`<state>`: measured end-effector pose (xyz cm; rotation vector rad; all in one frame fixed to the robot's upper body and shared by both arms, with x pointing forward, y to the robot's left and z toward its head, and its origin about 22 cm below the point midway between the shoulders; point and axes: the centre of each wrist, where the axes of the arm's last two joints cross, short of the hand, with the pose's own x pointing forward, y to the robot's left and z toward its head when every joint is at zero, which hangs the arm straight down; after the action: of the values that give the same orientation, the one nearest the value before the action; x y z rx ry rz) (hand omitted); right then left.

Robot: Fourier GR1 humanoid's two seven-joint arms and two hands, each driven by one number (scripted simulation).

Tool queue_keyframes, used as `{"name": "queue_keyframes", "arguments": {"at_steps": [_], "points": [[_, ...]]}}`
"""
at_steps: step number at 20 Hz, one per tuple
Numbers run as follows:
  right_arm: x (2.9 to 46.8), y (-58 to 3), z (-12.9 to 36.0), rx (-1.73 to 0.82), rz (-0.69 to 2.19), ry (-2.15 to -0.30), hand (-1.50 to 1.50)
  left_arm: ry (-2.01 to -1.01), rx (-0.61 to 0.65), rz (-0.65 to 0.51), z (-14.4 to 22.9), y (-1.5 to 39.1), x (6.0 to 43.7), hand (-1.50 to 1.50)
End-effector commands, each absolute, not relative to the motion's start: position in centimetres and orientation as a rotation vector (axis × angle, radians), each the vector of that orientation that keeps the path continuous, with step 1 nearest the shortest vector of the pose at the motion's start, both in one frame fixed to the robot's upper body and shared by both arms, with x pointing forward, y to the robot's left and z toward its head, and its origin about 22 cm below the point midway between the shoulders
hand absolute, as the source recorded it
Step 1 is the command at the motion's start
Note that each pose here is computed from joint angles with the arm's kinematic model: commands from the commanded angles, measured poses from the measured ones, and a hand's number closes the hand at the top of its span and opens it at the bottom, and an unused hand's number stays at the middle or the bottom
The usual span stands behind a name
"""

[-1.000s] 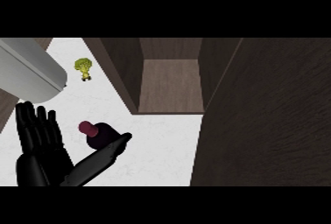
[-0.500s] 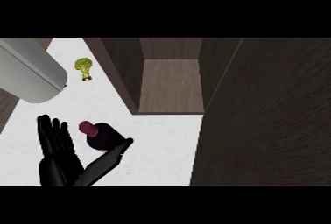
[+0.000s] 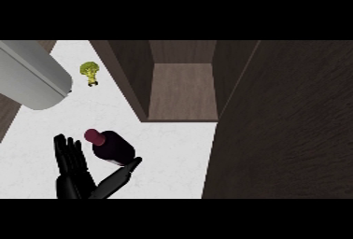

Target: Pick up the wine, place it into the cabinet and close the cabinet

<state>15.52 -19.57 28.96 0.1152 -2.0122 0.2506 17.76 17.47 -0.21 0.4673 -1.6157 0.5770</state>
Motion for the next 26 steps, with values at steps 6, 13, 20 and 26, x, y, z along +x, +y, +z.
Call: {"name": "queue_keyframes", "arguments": {"at_steps": [6, 13, 20, 26], "points": [[11.5, -20.4, 28.3, 0.169, 0.3, -2.0, -1.5, -1.573, 0.451, 0.598, -6.2, 18.8, 17.0, -1.5], [13.5, -20.6, 29.0, 0.176, 0.283, -2.005, -1.5, -1.549, 0.428, 0.642, -8.5, 20.6, 19.2, -1.5], [11.4, -19.7, 28.8, 0.21, 0.294, -1.997, -1.5, -1.535, 0.342, 0.696, -10.7, 20.0, 18.3, -1.5], [11.8, -19.5, 29.4, 0.213, 0.271, -2.004, -1.5, -1.556, 0.302, 0.67, -14.0, 21.4, 18.2, -1.5]]}}
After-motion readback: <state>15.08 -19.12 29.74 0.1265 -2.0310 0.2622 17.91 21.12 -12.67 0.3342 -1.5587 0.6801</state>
